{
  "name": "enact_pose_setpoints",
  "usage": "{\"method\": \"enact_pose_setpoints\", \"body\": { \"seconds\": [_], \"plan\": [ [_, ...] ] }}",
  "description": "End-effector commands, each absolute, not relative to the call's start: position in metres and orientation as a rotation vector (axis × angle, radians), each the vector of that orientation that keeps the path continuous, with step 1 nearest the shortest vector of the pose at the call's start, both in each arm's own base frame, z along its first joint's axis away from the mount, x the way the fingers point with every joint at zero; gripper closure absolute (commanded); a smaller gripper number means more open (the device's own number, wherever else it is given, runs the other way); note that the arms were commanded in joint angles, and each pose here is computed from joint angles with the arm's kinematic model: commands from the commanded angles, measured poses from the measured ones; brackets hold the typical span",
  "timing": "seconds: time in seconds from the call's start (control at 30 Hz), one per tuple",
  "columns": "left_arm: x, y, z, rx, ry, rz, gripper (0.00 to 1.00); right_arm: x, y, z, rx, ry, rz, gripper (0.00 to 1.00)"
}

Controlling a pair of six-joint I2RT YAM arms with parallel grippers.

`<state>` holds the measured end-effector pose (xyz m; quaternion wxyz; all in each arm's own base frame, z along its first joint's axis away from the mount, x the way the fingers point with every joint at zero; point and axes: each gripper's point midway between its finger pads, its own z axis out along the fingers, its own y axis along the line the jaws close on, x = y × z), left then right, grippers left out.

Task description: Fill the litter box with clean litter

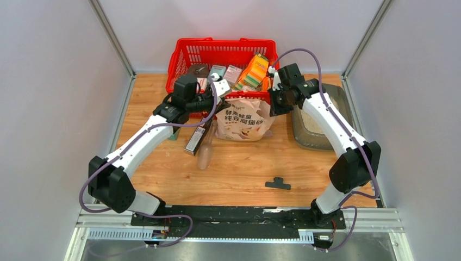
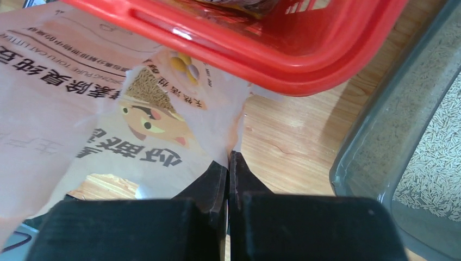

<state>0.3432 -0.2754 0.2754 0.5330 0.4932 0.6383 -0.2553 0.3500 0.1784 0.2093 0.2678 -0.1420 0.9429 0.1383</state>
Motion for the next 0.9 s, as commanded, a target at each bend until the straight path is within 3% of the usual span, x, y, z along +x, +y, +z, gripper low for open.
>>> {"method": "enact_pose_setpoints", "body": {
  "seconds": [0.0, 0.07, 0.13, 0.2, 0.27, 0.3, 0.37, 0.47, 0.6, 0.87],
  "plan": [
    [0.346, -0.282, 0.373, 1.125, 1.181, -0.541, 0.97, 0.361, 0.170, 0.229, -0.319, 2.460, 0.371, 1.00],
    [0.347, -0.281, 0.376, 1.114, 1.185, -0.540, 0.92, 0.367, 0.168, 0.234, -0.311, 2.442, 0.379, 1.00],
    [0.351, -0.280, 0.377, 1.102, 1.191, -0.527, 0.77, 0.372, 0.170, 0.238, -0.308, 2.428, 0.393, 1.00],
    [0.354, -0.278, 0.380, 1.086, 1.199, -0.513, 0.58, 0.374, 0.175, 0.241, -0.321, 2.416, 0.415, 0.77],
    [0.356, -0.277, 0.385, 1.070, 1.198, -0.501, 0.50, 0.377, 0.181, 0.245, -0.340, 2.401, 0.450, 0.51],
    [0.355, -0.275, 0.390, 1.061, 1.191, -0.493, 0.45, 0.378, 0.182, 0.248, -0.345, 2.391, 0.461, 0.44],
    [0.350, -0.269, 0.389, 1.057, 1.228, -0.490, 0.42, 0.380, 0.188, 0.257, -0.371, 2.363, 0.492, 0.32],
    [0.333, -0.255, 0.388, 1.030, 1.269, -0.475, 0.37, 0.381, 0.190, 0.269, -0.391, 2.323, 0.511, 0.24],
    [0.293, -0.218, 0.364, 0.955, 1.394, -0.444, 0.31, 0.378, 0.188, 0.299, -0.422, 2.225, 0.505, 0.18],
    [0.205, -0.184, 0.181, 1.437, 1.692, -0.516, 0.34, 0.356, 0.170, 0.310, -0.587, 2.096, 0.397, 0.10]
  ]
}}
